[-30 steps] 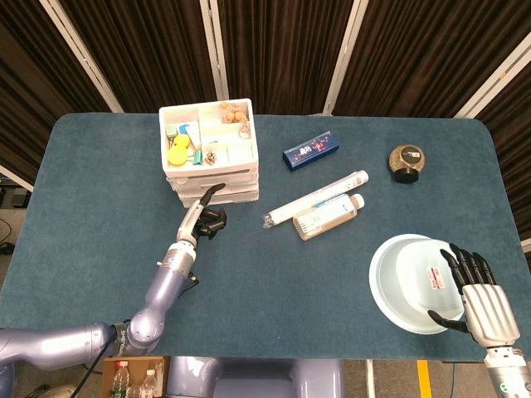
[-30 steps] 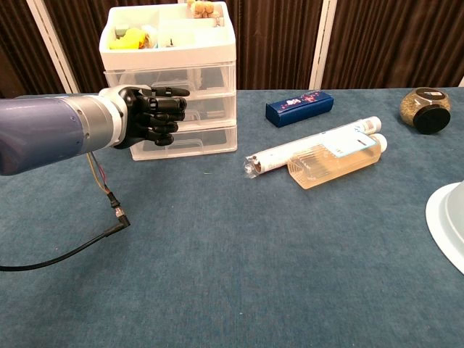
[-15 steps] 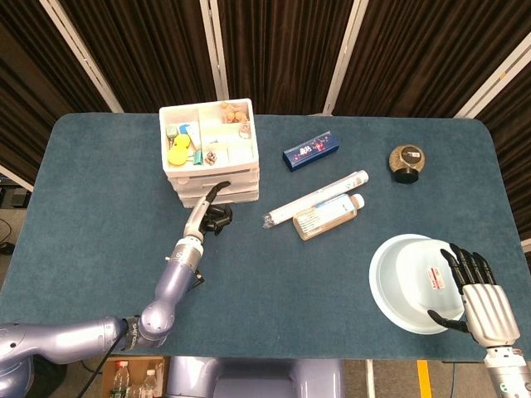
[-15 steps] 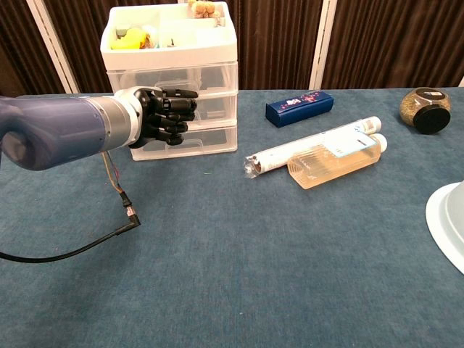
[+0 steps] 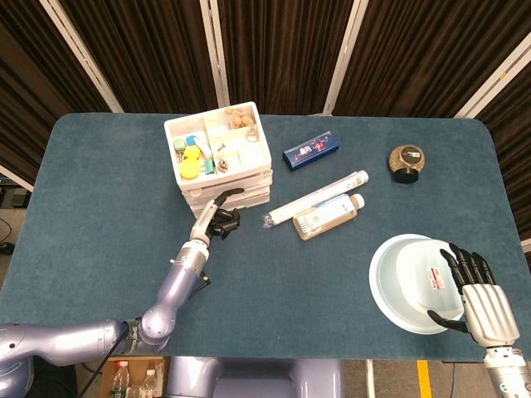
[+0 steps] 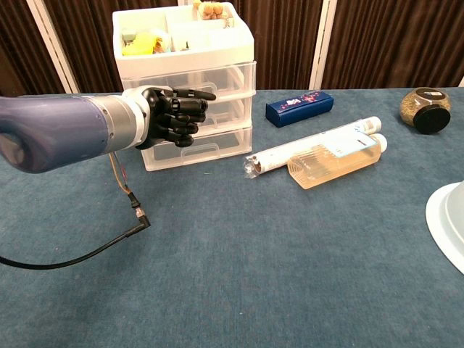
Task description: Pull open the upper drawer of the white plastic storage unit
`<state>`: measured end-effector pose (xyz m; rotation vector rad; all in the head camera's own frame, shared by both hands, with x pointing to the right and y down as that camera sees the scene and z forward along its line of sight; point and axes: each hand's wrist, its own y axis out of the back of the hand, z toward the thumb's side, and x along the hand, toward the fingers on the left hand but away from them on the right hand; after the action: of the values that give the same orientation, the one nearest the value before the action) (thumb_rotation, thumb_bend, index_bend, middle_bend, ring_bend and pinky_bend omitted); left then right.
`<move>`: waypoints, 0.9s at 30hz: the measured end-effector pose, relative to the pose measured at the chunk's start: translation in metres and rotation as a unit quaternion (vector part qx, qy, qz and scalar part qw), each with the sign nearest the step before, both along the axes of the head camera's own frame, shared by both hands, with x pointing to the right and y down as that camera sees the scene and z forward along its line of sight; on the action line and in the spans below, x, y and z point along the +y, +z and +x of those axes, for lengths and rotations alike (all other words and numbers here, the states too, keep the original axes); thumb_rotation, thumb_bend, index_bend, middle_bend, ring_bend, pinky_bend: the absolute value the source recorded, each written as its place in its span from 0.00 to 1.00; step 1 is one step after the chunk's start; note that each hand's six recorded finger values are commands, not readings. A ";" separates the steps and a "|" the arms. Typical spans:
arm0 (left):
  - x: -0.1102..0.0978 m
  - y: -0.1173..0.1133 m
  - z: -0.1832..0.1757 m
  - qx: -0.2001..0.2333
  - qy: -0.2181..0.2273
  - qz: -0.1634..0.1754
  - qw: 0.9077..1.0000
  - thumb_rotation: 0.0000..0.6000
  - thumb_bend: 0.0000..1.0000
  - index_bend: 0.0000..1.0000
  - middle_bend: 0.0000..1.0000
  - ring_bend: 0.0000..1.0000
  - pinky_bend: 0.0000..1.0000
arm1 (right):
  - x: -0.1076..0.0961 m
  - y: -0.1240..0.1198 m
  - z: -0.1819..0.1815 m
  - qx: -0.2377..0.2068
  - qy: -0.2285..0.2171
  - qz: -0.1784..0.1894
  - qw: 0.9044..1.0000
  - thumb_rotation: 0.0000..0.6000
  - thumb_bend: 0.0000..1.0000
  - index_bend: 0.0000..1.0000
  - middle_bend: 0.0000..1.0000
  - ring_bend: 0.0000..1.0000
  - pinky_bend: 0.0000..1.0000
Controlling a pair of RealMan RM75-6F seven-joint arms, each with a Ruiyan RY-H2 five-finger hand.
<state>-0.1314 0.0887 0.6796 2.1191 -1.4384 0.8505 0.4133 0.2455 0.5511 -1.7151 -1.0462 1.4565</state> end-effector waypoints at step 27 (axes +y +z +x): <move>0.020 -0.027 -0.021 -0.092 0.130 0.113 0.981 1.00 0.72 0.22 1.00 0.93 0.87 | 0.000 0.001 0.000 0.003 -0.001 0.000 1.000 1.00 0.15 0.00 0.00 0.00 0.00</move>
<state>-0.1523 0.1085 0.6523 2.4966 -1.4237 1.0473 0.4130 0.2455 0.5521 -1.7106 -1.0416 1.4597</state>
